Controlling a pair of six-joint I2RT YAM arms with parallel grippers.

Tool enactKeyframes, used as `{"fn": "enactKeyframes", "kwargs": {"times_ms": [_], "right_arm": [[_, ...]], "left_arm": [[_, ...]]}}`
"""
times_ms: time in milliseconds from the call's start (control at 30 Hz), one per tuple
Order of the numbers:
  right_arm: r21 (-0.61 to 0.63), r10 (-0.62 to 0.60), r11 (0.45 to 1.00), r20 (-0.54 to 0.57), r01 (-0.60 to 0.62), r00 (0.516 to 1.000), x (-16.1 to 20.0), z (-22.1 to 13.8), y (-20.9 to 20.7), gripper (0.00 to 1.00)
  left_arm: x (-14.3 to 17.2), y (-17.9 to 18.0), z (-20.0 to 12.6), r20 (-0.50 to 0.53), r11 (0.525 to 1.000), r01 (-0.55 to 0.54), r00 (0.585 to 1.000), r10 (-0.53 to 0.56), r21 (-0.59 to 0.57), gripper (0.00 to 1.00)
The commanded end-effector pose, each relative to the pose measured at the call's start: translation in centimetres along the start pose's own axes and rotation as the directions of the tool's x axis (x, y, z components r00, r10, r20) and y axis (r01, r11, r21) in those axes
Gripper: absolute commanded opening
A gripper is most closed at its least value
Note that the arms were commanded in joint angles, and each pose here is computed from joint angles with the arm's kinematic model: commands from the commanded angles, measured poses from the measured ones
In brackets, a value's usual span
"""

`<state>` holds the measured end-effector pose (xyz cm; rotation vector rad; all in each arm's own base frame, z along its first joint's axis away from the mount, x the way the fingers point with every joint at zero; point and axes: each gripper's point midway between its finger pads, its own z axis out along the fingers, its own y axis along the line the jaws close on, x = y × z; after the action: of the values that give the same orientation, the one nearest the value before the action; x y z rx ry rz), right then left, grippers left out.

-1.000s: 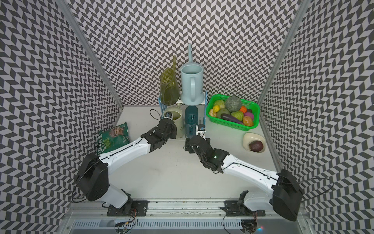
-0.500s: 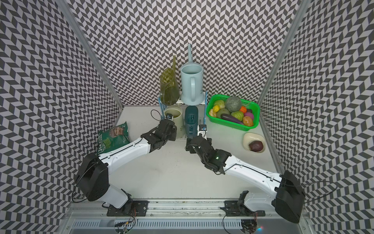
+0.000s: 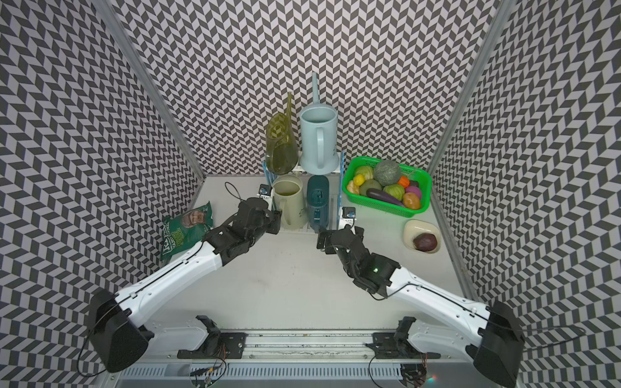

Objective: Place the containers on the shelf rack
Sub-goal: Reset both arms

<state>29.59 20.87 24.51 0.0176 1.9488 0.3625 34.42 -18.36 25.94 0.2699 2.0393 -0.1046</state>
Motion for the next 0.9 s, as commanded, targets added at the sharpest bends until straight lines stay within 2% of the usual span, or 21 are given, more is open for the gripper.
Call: {"fn": "enactKeyframes", "kwargs": {"times_ms": [0, 133, 267, 333, 500, 600, 667, 867], "right_arm": [[0.023, -0.013, 1.0, 0.109, 0.01, 0.994, -3.0, 0.0, -2.1, 1.0], [0.074, -0.039, 0.997, 0.149, 0.028, 0.988, -3.9, 0.3, -5.7, 1.0], [0.202, -0.093, 0.978, 0.187, 0.055, 0.978, -4.0, 0.3, -11.1, 1.0], [0.264, -0.103, 0.963, 0.201, 0.047, 0.974, -3.7, 0.1, -14.1, 1.0], [0.292, -0.14, 0.954, 0.258, 0.061, 0.956, -1.8, -0.3, -19.1, 1.0], [0.288, -0.14, 0.957, 0.322, 0.044, 0.936, -1.1, -0.6, -20.7, 1.0], [0.29, -0.139, 0.956, 0.332, 0.039, 0.933, 0.4, -0.7, -21.7, 1.0], [0.278, -0.175, 0.958, 0.372, 0.071, 0.912, 1.5, -0.3, -22.1, 1.0]], "left_arm": [[-0.6, 1.5, -1.5, 0.072, 0.999, -0.039, 0.997, 0.04, -0.018, 0.64], [-0.5, 5.6, -1.7, 0.116, 0.997, -0.022, 0.993, 0.031, -0.079, 0.81], [0.8, 11.4, -0.7, 0.145, 0.987, 0.033, 0.989, -0.01, -0.157, 0.99], [1.9, 13.4, -0.1, 0.156, 0.983, 0.045, 0.988, -0.017, -0.179, 1.0], [4.8, 16.5, 1.9, 0.213, 0.975, 0.071, 0.977, -0.025, -0.211, 1.0], [6.7, 16.8, 2.8, 0.269, 0.974, 0.067, 0.963, -0.006, -0.216, 1.0], [7.5, 17.0, 3.3, 0.301, 0.971, 0.066, 0.954, 0.007, -0.23, 1.0], [9.7, 18.4, 4.3, 0.359, 0.953, 0.095, 0.933, 0.016, -0.289, 1.0]]}}
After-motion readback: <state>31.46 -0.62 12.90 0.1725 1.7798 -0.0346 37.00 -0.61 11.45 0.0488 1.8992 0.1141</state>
